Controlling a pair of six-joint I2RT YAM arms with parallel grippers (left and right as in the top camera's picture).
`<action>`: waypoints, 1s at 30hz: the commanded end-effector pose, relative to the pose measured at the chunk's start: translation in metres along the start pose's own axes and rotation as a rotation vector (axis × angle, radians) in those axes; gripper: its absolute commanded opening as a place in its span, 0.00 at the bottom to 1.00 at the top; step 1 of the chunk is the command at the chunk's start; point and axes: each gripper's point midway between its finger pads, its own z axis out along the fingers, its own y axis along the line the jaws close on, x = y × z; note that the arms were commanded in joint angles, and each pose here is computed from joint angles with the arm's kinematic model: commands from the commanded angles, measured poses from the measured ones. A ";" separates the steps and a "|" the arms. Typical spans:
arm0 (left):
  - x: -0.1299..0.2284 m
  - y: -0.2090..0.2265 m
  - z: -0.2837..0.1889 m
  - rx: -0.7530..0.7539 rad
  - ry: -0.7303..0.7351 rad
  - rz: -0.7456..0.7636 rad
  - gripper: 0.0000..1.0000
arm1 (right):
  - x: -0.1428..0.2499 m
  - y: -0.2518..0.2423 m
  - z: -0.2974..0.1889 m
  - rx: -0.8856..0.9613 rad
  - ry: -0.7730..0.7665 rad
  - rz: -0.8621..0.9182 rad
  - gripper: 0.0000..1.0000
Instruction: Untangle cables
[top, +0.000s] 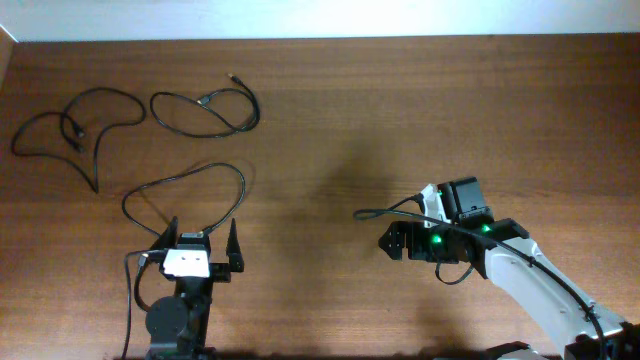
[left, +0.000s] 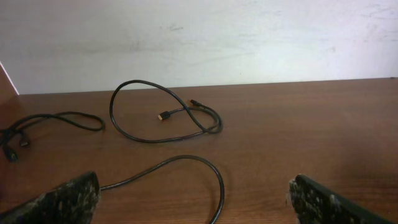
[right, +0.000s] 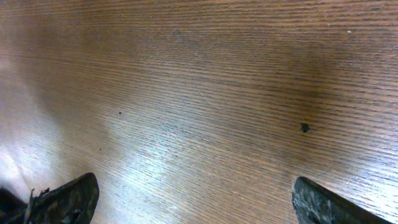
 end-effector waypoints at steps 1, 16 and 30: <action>0.003 0.005 0.000 -0.025 0.003 0.000 0.99 | -0.001 -0.001 0.000 0.005 -0.003 -0.010 0.99; 0.002 -0.017 0.000 0.063 -0.001 0.007 0.99 | -0.001 -0.001 0.000 0.005 -0.003 -0.010 0.98; 0.002 -0.016 0.000 0.062 -0.001 0.007 0.99 | -0.001 -0.001 0.000 0.005 -0.003 -0.010 0.99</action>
